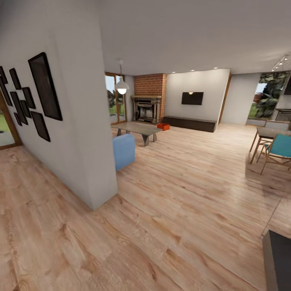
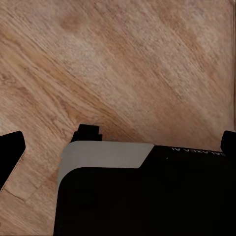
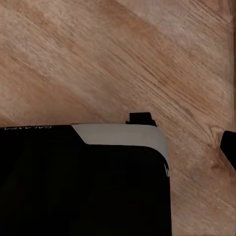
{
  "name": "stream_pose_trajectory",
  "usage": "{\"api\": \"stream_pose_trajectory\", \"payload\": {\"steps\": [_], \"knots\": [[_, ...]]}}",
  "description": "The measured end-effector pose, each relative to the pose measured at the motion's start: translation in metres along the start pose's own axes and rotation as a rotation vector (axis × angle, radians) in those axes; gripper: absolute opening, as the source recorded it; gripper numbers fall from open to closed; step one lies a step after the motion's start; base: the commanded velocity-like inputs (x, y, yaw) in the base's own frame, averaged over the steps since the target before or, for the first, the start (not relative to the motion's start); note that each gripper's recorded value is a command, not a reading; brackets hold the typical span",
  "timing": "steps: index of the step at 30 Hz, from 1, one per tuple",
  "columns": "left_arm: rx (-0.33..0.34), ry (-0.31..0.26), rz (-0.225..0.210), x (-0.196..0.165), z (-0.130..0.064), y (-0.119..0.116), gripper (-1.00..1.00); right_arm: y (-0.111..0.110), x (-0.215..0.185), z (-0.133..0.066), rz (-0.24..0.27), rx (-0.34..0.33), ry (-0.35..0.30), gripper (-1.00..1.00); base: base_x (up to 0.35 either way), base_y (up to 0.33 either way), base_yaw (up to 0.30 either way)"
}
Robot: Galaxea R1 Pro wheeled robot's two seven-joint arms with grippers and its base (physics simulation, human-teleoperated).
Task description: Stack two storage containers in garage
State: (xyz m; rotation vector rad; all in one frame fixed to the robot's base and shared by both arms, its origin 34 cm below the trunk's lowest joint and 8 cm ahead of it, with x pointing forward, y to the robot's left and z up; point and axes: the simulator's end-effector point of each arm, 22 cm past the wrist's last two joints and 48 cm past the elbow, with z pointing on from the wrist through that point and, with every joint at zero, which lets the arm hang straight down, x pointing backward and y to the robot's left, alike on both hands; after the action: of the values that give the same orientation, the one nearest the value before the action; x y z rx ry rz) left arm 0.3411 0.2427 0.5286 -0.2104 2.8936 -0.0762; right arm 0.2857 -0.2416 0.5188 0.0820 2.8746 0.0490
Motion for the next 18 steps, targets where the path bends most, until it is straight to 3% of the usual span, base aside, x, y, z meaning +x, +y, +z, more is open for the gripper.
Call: {"api": "stream_pose_trajectory", "payload": {"steps": [11, 18], "knots": [[0.000, 0.000, 0.000, 0.0000, 0.0000, 0.0000, 1.00, 0.0000, 0.0000, 0.0000, -0.001, 0.000, 0.000, 1.00, 0.327, 0.000, -0.259], [0.000, -0.001, 0.000, -0.0001, 0.0000, 0.0001, 1.00, -0.0009, -0.0001, 0.0000, 0.001, 0.001, 0.000, 1.00, 0.327, 0.000, -0.044]]}}
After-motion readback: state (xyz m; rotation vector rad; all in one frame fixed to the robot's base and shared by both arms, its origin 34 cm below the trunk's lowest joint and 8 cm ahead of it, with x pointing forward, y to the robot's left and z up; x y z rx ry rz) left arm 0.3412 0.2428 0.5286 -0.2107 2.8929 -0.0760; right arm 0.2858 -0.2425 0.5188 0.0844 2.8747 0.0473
